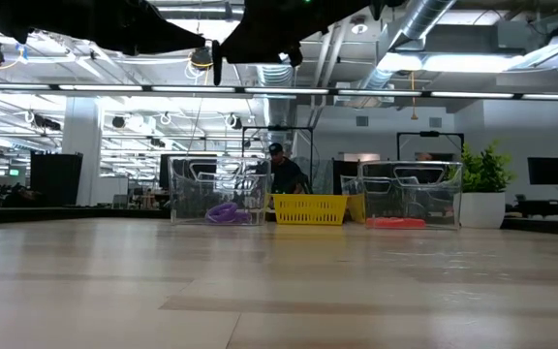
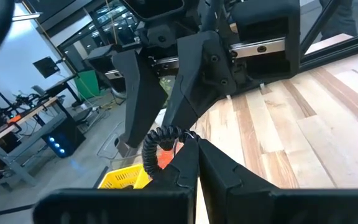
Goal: Sort spring keychains
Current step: Put the black spring keychain into the yellow bin
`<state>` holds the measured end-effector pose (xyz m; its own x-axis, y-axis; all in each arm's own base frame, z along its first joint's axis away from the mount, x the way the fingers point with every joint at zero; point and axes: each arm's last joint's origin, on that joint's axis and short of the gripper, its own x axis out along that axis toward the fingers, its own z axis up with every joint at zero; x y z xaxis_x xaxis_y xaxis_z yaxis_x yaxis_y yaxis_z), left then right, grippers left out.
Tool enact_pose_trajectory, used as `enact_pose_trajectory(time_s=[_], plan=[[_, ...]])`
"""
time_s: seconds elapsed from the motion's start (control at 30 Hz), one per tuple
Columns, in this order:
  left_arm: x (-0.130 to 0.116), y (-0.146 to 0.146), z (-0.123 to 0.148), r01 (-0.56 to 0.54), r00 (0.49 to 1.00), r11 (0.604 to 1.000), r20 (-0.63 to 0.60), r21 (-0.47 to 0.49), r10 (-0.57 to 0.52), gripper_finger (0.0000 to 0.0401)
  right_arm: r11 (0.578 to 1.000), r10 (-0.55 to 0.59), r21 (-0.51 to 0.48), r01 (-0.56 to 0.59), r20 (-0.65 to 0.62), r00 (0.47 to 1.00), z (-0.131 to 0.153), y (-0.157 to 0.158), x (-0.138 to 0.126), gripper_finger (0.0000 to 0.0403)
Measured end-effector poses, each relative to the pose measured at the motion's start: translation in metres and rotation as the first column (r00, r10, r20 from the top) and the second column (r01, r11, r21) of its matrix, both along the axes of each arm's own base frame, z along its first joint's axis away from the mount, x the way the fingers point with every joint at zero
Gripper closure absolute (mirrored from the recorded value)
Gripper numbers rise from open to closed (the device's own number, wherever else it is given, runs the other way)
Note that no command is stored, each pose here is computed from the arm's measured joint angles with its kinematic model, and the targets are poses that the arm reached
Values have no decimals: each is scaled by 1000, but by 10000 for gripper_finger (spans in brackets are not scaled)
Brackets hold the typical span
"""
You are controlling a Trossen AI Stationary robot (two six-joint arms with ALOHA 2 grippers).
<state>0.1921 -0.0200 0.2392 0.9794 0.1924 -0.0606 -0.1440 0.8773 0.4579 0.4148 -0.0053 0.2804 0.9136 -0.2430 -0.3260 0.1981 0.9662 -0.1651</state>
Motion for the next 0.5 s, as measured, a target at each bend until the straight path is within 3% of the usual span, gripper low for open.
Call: enact_pose_trajectory(time_s=[0.23, 0.5], plan=[[0, 0, 0, 18, 1000, 1000, -2, -1, -18, 393, 988, 111, -106, -115, -36, 993, 0, 2, 0, 280], [1, 6, 0, 81, 997, 993, 11, -84, -81, 393, 986, 108, -125, -113, -44, 993, 0, -2, 0, 282]])
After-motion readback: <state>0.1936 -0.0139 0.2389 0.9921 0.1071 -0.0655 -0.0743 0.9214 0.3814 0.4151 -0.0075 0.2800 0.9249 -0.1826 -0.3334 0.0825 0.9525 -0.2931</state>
